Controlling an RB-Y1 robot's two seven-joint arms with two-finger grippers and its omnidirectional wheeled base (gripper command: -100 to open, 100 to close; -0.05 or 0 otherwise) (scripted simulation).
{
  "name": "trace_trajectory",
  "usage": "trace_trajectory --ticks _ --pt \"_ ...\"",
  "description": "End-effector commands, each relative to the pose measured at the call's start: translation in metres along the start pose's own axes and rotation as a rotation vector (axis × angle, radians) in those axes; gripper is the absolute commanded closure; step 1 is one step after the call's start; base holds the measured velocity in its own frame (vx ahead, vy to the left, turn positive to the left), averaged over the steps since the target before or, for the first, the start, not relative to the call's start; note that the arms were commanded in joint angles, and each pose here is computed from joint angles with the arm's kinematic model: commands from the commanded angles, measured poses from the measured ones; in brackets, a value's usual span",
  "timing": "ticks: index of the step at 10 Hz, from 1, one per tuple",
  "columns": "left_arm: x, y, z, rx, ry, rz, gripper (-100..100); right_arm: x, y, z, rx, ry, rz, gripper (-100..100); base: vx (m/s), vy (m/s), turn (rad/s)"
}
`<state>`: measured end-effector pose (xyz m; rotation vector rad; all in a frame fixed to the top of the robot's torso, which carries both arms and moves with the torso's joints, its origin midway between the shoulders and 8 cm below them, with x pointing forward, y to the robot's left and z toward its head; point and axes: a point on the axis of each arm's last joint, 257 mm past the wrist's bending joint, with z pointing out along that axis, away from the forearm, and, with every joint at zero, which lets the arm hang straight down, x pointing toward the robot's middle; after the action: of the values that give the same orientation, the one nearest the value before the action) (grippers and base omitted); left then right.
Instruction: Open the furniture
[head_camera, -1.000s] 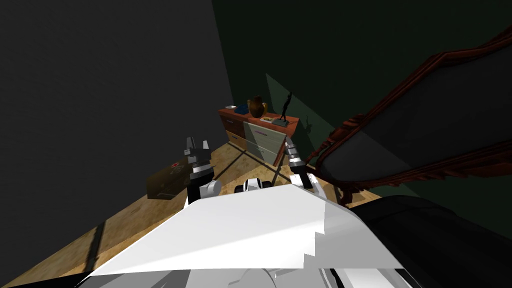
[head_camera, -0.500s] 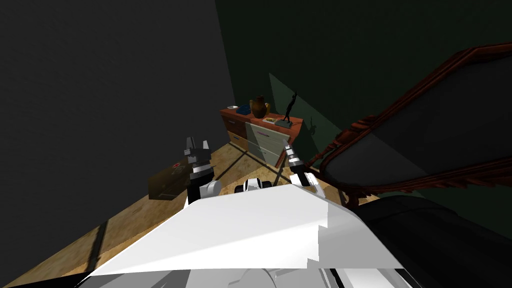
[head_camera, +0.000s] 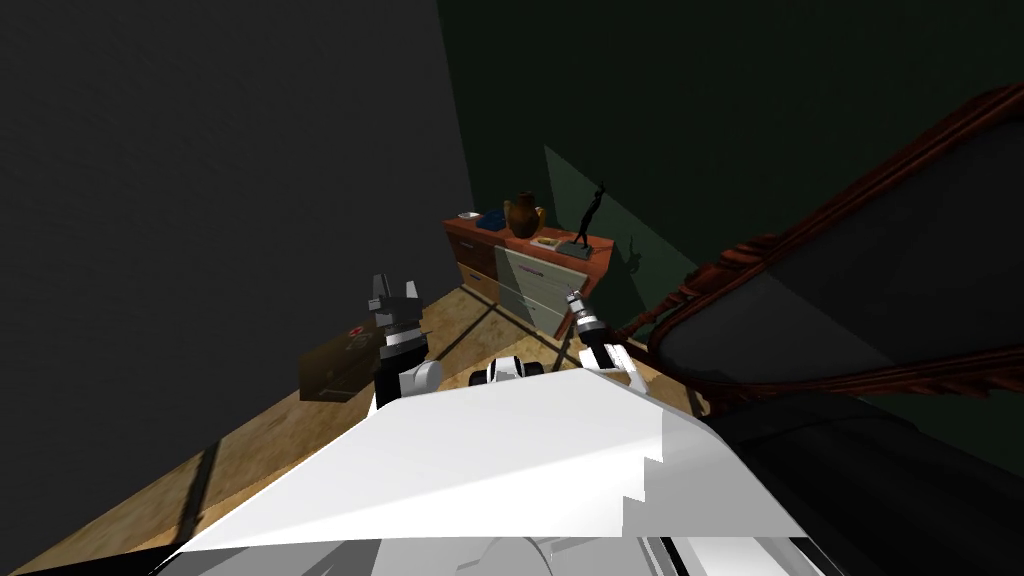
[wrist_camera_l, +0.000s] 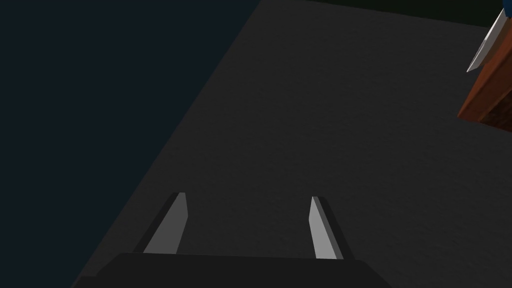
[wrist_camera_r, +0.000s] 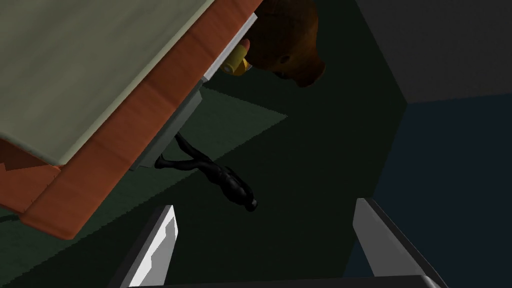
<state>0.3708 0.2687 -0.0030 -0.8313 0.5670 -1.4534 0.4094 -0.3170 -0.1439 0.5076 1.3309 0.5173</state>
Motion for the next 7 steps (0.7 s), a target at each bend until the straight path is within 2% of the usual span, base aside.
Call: trace_trajectory --ticks 1,2,3,4,5,6,7 --pt "0.000 0.000 0.000 0.000 0.000 0.000 0 0.007 -0.022 0.002 0.060 0.024 -0.132 -100 0.074 0.054 0.048" --pt "0.000 0.000 0.000 0.000 0.000 0.000 0 0.007 -0.022 0.002 0.059 0.025 -0.145 -100 0.062 0.040 0.020" --pt "0.000 0.000 0.000 0.000 0.000 0.000 0 0.011 -0.036 0.003 0.099 0.041 -0.222 -100 0.067 0.031 0.047" --pt "0.000 0.000 0.000 0.000 0.000 0.000 0 0.011 -0.036 0.003 0.099 0.042 -0.236 -100 0.063 0.027 0.024" --pt "0.000 0.000 0.000 0.000 0.000 0.000 0 0.015 -0.051 0.002 0.140 0.059 -0.311 -100 0.085 0.047 0.049" --pt "0.000 0.000 0.000 0.000 0.000 0.000 0 0.015 -0.051 0.002 0.139 0.060 -0.330 -100 0.074 0.041 0.019" --pt "0.000 0.000 0.000 0.000 0.000 0.000 0 0.017 -0.066 0.001 0.181 0.078 -0.404 -100 0.077 0.038 0.042"
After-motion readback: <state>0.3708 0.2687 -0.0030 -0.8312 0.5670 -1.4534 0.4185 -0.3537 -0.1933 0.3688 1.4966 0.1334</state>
